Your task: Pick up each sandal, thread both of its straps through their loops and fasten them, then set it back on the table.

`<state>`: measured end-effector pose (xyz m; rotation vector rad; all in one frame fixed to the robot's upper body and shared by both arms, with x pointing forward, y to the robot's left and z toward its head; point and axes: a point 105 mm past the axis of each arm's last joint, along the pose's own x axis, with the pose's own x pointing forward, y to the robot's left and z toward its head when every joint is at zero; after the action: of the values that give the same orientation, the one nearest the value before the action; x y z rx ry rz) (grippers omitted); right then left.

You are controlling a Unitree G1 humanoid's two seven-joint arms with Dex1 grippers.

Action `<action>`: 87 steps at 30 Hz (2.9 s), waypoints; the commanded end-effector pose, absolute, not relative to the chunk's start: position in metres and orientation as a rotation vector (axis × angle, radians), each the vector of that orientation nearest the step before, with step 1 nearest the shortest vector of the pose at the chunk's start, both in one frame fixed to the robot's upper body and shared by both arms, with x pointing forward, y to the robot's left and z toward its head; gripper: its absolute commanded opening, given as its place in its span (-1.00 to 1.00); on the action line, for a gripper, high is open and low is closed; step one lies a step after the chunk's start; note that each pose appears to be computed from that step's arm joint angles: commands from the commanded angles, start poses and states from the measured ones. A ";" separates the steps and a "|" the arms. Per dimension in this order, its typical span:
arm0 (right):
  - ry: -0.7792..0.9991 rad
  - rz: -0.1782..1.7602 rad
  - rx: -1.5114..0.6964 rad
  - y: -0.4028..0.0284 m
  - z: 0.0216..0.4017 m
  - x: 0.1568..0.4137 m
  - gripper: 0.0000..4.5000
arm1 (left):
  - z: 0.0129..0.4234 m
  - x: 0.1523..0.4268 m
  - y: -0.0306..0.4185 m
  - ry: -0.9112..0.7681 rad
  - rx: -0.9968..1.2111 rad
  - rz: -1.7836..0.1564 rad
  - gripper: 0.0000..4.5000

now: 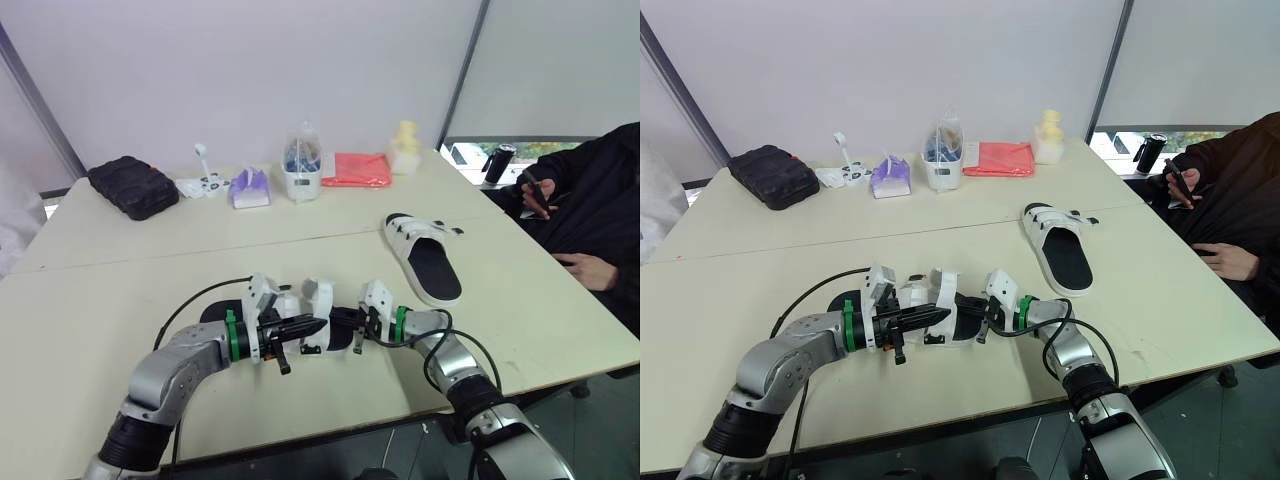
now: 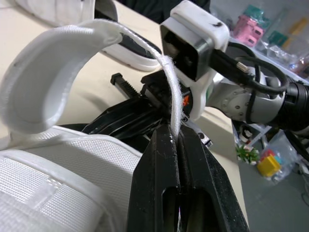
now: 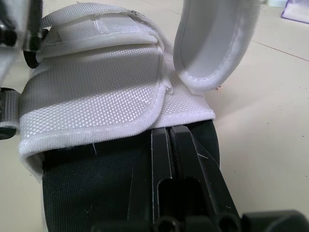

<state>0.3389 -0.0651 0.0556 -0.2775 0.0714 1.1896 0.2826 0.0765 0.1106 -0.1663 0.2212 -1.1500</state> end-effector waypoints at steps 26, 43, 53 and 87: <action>0.388 1.229 -0.316 -0.080 -0.013 0.311 -1.00 | 0.094 0.290 0.064 0.072 -0.118 -1.021 -0.99; 0.415 1.246 -0.315 -0.086 -0.016 0.303 -1.00 | 0.079 0.268 0.065 0.078 -0.094 -1.014 -0.99; 0.447 1.233 -0.318 -0.102 -0.013 0.300 -1.00 | 0.063 0.266 0.063 0.008 0.173 -1.099 -0.99; 0.440 1.225 -0.337 -0.097 -0.010 0.314 -1.00 | 0.129 0.279 0.077 0.042 -0.072 -1.172 -0.04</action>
<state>0.3376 -0.0830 0.0592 -0.3272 0.1342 1.2260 0.2784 0.0703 0.1081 -0.0534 0.0670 -1.1768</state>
